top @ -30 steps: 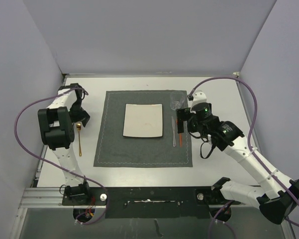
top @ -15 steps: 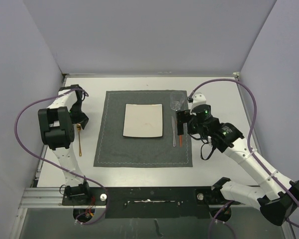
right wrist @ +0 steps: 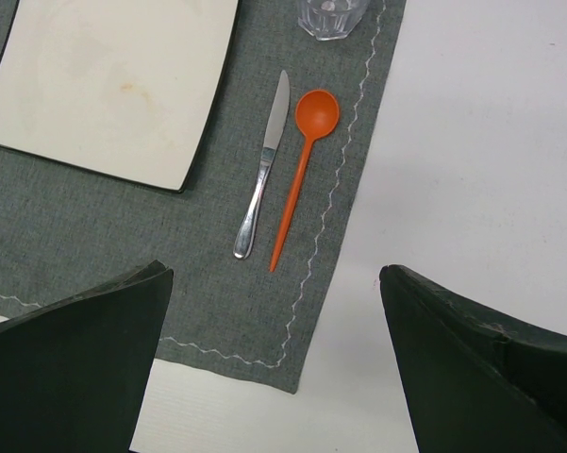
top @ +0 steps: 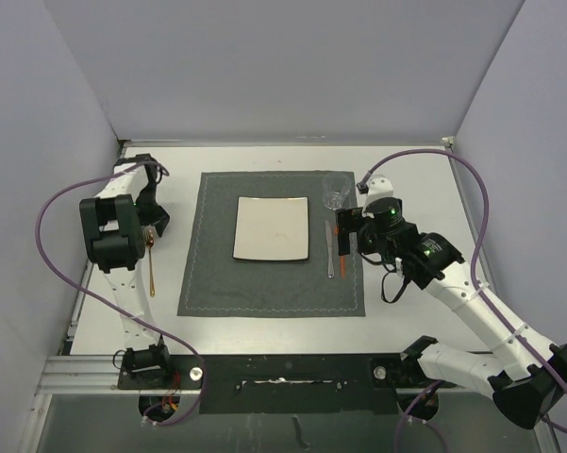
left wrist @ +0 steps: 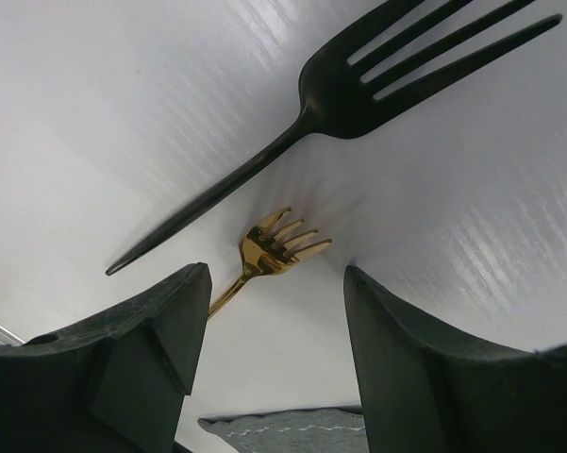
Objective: Set the dinner table for one person
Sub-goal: Pick up the fork at the center of the board.
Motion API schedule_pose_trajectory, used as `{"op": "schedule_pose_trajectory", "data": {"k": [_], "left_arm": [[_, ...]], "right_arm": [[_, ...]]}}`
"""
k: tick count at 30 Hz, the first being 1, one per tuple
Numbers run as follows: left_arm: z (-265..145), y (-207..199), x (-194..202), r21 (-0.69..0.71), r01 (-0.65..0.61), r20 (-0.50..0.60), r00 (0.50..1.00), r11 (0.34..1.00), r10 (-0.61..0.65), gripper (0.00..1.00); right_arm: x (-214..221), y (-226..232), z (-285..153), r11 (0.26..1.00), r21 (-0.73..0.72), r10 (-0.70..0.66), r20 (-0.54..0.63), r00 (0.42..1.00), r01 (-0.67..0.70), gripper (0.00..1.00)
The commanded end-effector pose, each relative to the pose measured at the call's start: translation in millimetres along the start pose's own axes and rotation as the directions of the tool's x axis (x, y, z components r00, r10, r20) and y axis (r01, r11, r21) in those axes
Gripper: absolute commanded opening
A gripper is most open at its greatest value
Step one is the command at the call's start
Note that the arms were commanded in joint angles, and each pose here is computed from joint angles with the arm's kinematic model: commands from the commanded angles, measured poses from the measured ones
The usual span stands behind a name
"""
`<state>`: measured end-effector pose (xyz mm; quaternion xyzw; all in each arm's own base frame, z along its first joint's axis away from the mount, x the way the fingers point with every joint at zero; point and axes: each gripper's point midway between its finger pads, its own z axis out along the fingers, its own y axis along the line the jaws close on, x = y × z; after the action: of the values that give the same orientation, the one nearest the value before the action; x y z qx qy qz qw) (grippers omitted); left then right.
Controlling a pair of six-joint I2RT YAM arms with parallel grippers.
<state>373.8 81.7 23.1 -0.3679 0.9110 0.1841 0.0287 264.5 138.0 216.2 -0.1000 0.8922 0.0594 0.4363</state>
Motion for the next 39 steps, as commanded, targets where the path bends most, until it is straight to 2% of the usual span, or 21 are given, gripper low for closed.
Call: {"op": "schedule_pose_trajectory", "data": {"k": [1,16,27,39], "left_arm": [[19.4,-10.3,-8.0,0.004,0.009,-0.006,1.0,1.0,-0.009,0.57],[35.0,1.7,-2.6,-0.054,0.018,-0.025,1.0,0.998,-0.019,0.49],[40.8,7.1,-21.9,-0.024,0.058,-0.022,0.998,0.998,-0.059,0.48],[36.2,-14.8,-45.6,0.048,0.059,-0.002,0.998,0.997,-0.059,0.48]], "right_arm": [[-16.1,-3.9,-3.7,1.0,0.018,0.018,0.053,0.998,-0.019,0.98],[-17.0,-3.7,-4.4,1.0,0.015,0.019,0.047,0.999,-0.02,0.98],[-15.8,-2.7,-5.8,0.999,0.009,0.03,0.043,0.999,-0.031,0.98],[-17.4,-0.7,-0.8,1.0,0.011,0.029,0.036,0.999,-0.029,0.98]]}}
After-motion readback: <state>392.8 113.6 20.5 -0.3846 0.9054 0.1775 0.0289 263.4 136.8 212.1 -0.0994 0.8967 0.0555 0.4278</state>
